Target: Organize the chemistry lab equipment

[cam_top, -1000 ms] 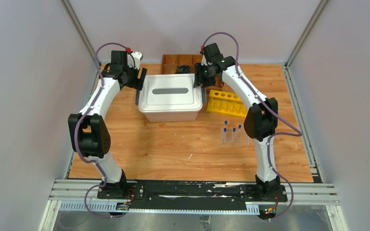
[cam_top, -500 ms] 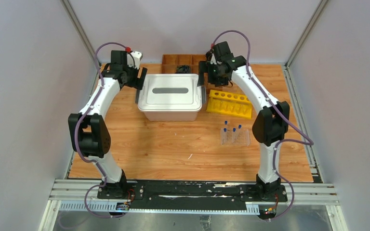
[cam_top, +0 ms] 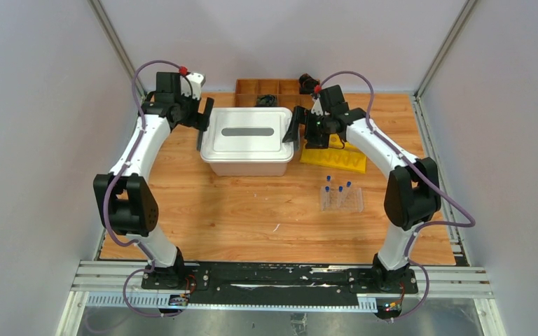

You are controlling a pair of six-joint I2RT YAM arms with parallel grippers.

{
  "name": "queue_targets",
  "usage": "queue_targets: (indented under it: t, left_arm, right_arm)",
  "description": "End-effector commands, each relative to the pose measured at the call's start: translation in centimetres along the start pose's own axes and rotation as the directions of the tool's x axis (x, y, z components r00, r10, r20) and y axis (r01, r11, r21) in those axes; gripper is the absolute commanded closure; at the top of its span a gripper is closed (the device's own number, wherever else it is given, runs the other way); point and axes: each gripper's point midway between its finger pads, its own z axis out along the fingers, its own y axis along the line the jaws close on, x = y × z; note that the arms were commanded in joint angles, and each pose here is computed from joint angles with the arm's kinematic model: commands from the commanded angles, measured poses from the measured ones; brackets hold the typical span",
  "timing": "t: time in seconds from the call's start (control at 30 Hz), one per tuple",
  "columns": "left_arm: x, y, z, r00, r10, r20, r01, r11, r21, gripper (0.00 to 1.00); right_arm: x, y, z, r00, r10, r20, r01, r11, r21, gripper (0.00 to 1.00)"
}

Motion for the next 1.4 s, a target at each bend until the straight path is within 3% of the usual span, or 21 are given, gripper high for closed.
queue_targets:
  t: [0.0,0.37,0.7,0.87,1.07,1.37]
  left_arm:
    - [-1.1,-0.2,-1.5,0.999,-0.009,0.045,0.008,1.000,0.013,0.00]
    - [0.5,-0.6,-1.1,1.000,0.022,0.019,-0.022,0.999,0.031,0.01]
    - [0.6,-0.7,-1.8,1.000,0.019,0.005,-0.019,0.999,0.035,0.00]
    - [0.8,-0.4,-3.1,0.997,-0.076,-0.006,0.076,0.996,0.048,0.00]
    - [1.6,1.0,-4.6,0.979,-0.202,0.033,0.199,0.976,0.085,0.00]
    - [5.6,0.2,-3.8,0.955,-0.291,-0.053,0.295,0.943,0.151,0.00]
  right_arm:
    - [-0.8,0.8,0.9,0.999,0.043,0.027,-0.041,0.996,-0.079,0.01]
    - [-0.4,1.7,2.9,0.992,0.128,-0.014,-0.128,0.963,-0.237,0.02]
    - [-0.4,1.5,2.1,0.991,0.136,0.009,-0.130,0.962,-0.239,0.25]
    - [-0.5,1.4,2.0,0.991,0.137,0.013,-0.130,0.964,-0.233,0.34]
    - [-0.5,0.8,2.0,0.993,0.111,0.028,-0.106,0.981,-0.161,0.42]
    - [-0.2,0.0,1.5,0.998,-0.017,0.053,0.013,0.998,0.067,0.45]
